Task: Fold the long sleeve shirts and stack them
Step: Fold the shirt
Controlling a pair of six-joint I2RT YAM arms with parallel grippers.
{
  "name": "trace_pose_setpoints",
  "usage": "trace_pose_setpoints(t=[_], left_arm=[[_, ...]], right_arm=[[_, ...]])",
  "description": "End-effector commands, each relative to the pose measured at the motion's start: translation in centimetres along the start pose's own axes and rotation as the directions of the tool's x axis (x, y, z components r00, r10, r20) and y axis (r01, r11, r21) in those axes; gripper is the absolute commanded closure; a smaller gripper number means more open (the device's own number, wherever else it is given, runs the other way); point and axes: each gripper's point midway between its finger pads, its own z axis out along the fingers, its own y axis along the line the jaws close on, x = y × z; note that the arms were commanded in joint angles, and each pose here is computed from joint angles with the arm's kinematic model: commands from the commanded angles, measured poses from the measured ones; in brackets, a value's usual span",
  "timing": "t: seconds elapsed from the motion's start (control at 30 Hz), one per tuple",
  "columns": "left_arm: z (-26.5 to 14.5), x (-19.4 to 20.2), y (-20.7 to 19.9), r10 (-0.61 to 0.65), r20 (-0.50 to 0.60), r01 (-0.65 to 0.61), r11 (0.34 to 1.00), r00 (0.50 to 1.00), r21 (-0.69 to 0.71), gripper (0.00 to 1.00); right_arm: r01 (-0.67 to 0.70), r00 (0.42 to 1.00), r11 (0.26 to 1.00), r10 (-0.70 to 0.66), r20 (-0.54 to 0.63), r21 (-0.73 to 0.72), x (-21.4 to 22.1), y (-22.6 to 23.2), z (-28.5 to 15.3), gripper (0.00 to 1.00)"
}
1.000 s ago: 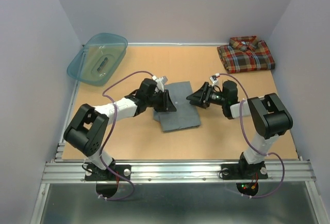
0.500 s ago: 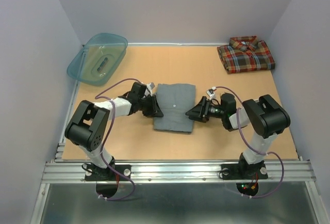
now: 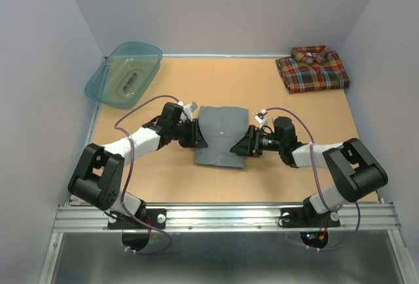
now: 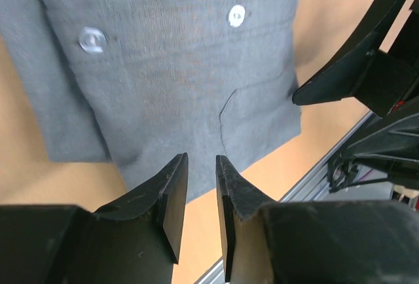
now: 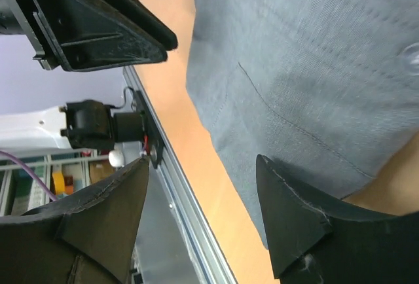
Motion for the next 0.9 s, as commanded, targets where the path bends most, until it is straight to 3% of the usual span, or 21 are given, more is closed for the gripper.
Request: trace_pose_setpoints(t=[0.0,0.17,0.37,0.4,0.43,0.6,0.7,0.73,0.8,0.87], left_arm=[[0.8,3.9,1.5,-0.019,-0.129,0.016,1.0,0.992,-0.022,0.66],[1.6,6.4,4.8,-0.069,-0.222,0.038,0.989,0.972,-0.143,0.7],[0.5,4.8,7.8,-0.112,-0.148,0.072,0.964,0.983,-0.256,0.75],[0.4,4.0,7.6,-0.092,-0.132,0.056,0.965,0.987,-0.254,0.75],[0.0,3.3,7.2,-0.072,-0.108,0.042,0.966,0.992,-0.254,0.75],[-1.7,0.3,5.8,-0.024,-0.007,0.021,0.961,1.0,-0.275,0.65],[-2.6,-0.8,4.8,-0.038,0.056,0.052,0.961,0.998,-0.271,0.47],[-3.0,-1.1,4.4,-0.05,0.078,0.069,0.962,0.996,-0.264,0.37],[-3.3,-1.3,4.0,-0.049,0.1,0.074,0.96,0.994,-0.271,0.28],[-3.3,-1.3,4.0,-0.049,0.109,0.078,0.957,0.993,-0.28,0.27]], right_arm=[[-0.015,0.998,1.0,0.016,-0.062,0.02,1.9,-1.1,1.1,0.28],[-0.044,0.992,0.996,0.053,-0.118,0.081,4.7,-4.4,1.0,0.29],[0.01,0.996,0.987,0.005,-0.089,0.162,3.9,-4.9,-0.2,0.29],[0.108,0.992,0.98,-0.096,-0.079,0.165,1.9,-4.0,0.1,0.29],[0.1,0.993,0.962,-0.079,-0.093,0.254,2.0,-5.0,-0.5,0.29],[0.308,0.943,0.853,-0.332,-0.018,0.422,-5.2,-2.8,-2.4,0.29],[0.361,0.895,0.754,-0.445,0.023,0.548,-10.1,-2.0,-3.5,0.29],[0.366,0.873,0.721,-0.486,0.053,0.588,-12.4,-1.3,-3.8,0.3],[0.382,0.856,0.673,-0.516,0.031,0.633,-14.4,-1.9,-3.6,0.33],[0.396,0.842,0.641,-0.539,0.018,0.658,-16.3,-2.1,-3.2,0.38]])
